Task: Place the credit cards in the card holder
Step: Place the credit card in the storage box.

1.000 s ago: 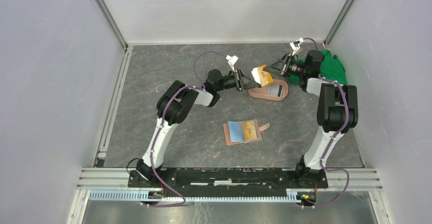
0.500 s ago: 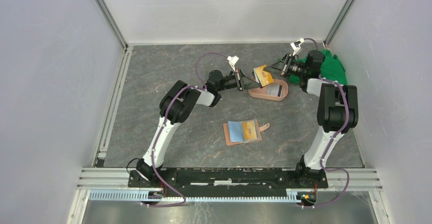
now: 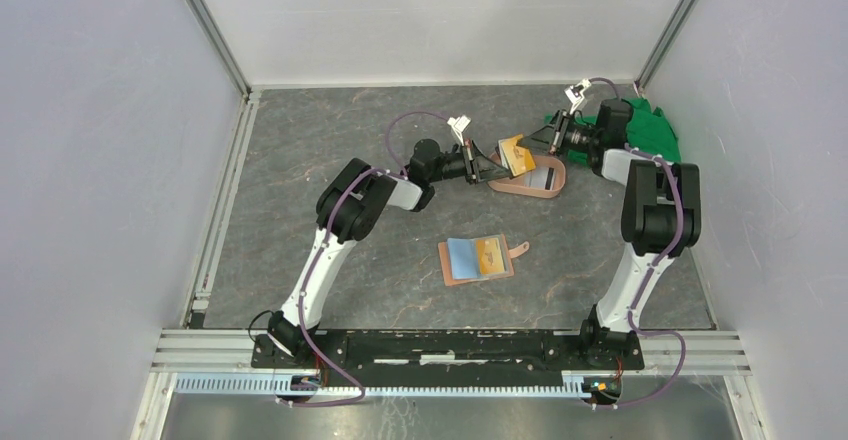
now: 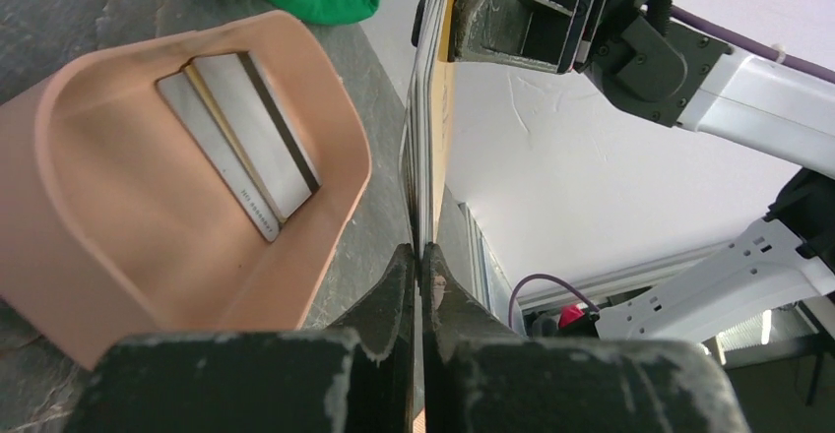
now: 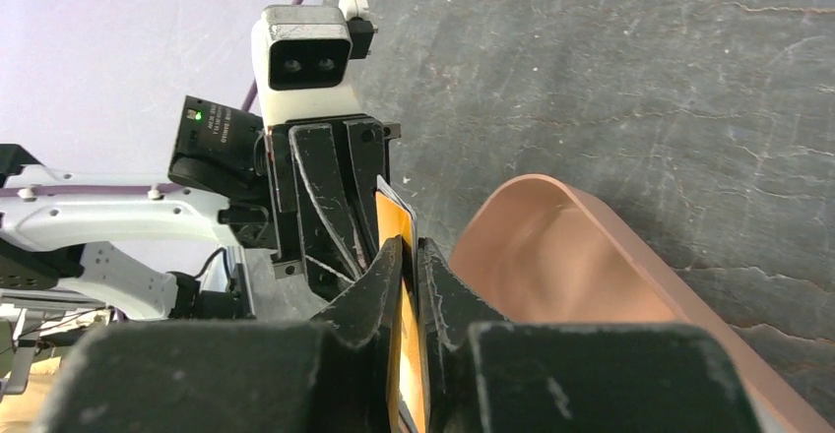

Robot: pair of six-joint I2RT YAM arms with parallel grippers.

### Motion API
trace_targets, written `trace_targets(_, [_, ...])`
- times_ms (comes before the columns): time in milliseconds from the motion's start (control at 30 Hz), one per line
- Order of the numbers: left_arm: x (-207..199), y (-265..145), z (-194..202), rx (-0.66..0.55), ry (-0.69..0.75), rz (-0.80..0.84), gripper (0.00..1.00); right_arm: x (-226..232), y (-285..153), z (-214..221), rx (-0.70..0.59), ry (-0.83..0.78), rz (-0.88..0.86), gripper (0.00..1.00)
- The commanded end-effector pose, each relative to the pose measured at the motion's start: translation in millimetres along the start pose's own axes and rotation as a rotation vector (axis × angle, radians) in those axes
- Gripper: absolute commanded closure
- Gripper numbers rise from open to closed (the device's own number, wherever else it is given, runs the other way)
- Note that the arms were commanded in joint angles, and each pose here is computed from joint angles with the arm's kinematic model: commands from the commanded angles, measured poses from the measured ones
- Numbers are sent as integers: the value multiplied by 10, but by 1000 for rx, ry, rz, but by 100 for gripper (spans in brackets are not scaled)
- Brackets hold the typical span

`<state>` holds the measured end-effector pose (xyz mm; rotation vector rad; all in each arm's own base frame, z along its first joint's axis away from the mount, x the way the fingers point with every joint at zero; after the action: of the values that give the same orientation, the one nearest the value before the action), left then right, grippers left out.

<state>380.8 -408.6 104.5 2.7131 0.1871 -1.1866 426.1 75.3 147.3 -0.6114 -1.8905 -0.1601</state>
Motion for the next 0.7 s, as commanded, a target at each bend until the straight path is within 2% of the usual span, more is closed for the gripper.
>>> trace_targets(0, [165, 14, -130, -45, -31, -77, 98, -166, 4, -15, 33, -50, 48, 88])
trace_targets(267, [247, 24, -122, -43, -57, -125, 98, -295, 24, 42, 51, -32, 62, 87])
trace_targets(667, [244, 70, -194, -75, -61, -126, 98, -464, 17, 112, 78, -36, 121, 73])
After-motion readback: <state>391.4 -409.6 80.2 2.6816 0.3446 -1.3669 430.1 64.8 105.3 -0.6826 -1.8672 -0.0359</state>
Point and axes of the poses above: each gripper's point midway between its finger pads, its own y axis out along the fingers, its own x axis along the line the jaws close on, z = x × y, the point moved 5 cm from there along -y, back along the fingers, and after that the axes turned 14 degrees about y, right-handed, at the moved point
